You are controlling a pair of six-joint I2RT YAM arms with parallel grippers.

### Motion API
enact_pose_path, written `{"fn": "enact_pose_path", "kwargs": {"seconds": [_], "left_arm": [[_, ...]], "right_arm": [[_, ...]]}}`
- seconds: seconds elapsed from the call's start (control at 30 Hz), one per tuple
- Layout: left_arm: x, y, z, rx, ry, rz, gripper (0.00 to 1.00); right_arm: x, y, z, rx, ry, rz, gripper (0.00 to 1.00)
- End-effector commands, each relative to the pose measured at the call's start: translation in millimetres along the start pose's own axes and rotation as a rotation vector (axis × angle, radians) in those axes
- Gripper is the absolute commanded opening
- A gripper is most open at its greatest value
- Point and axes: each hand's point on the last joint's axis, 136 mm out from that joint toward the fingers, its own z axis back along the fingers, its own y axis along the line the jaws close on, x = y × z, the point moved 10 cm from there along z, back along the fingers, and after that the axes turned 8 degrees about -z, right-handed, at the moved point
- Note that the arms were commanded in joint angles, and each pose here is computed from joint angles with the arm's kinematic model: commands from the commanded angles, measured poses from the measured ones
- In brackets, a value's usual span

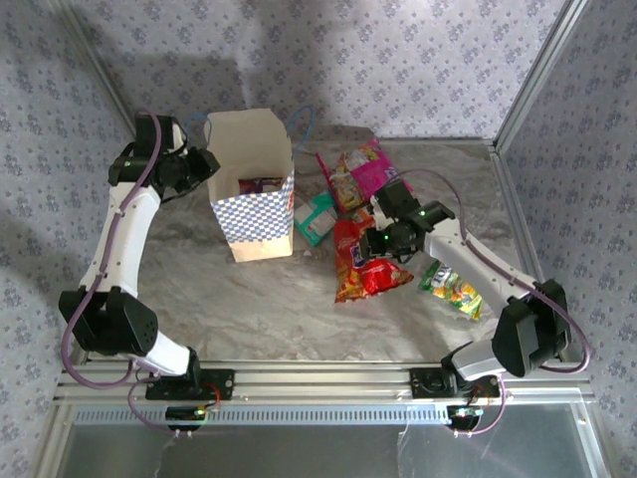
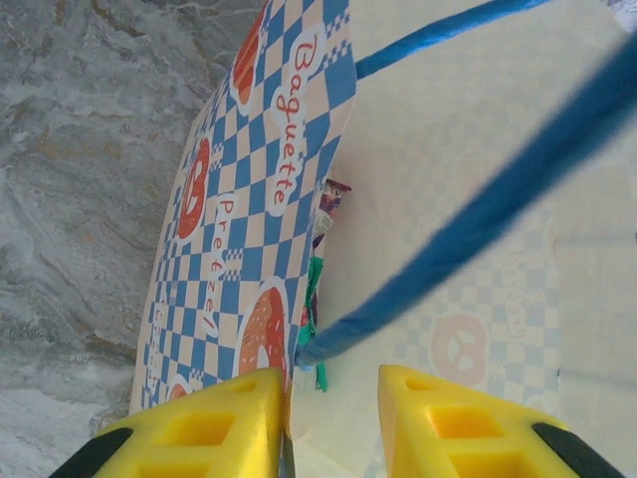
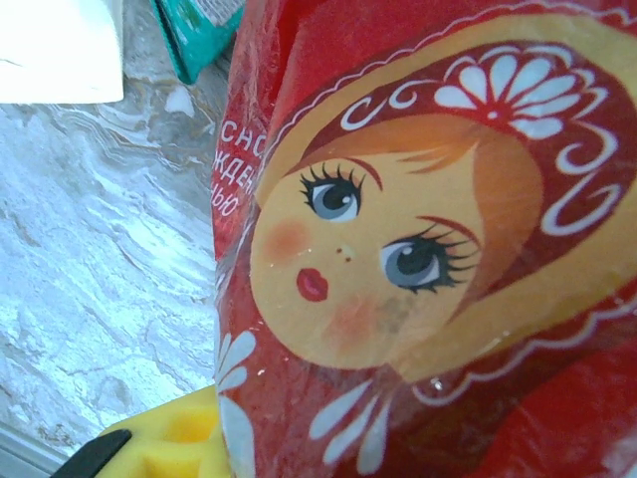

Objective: Place the snacks into the paper bag

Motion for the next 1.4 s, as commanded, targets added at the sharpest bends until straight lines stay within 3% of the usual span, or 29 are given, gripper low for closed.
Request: {"fn": "enact_pose_path", "kwargs": {"seconds": [0.0,0.23,0.8,1.07,1.37], "left_arm": [[8.8,-5.9,6.1,-0.012,-0.02,-0.019,0.32],[16.7,-5.9,13.6,0.009,-0.051,-0.039,0.37],[29.4,3.2,20.8,0.05,-0.079,-0.043,0.38],[34.8,7.9,23.1,0.05,-0.104,-0.01,0.34],[36.6,19.0,21.5,0.028,-0.122,0.047,0.19]], "right_arm": [[10.4,14.6,33.8,0.064,-0.114,0.037,0.0],[15.0,20.7,58.8,0.079,-0.181,0.043,0.0],[22.4,40.2,125.7,0.128,-0.356,0.113,0.0],[25.3,50.6,153.0,0.16,-0.428,0.156,0.0],[28.0,61.2,180.1,0.189,-0.502,0.205,0.0]]}}
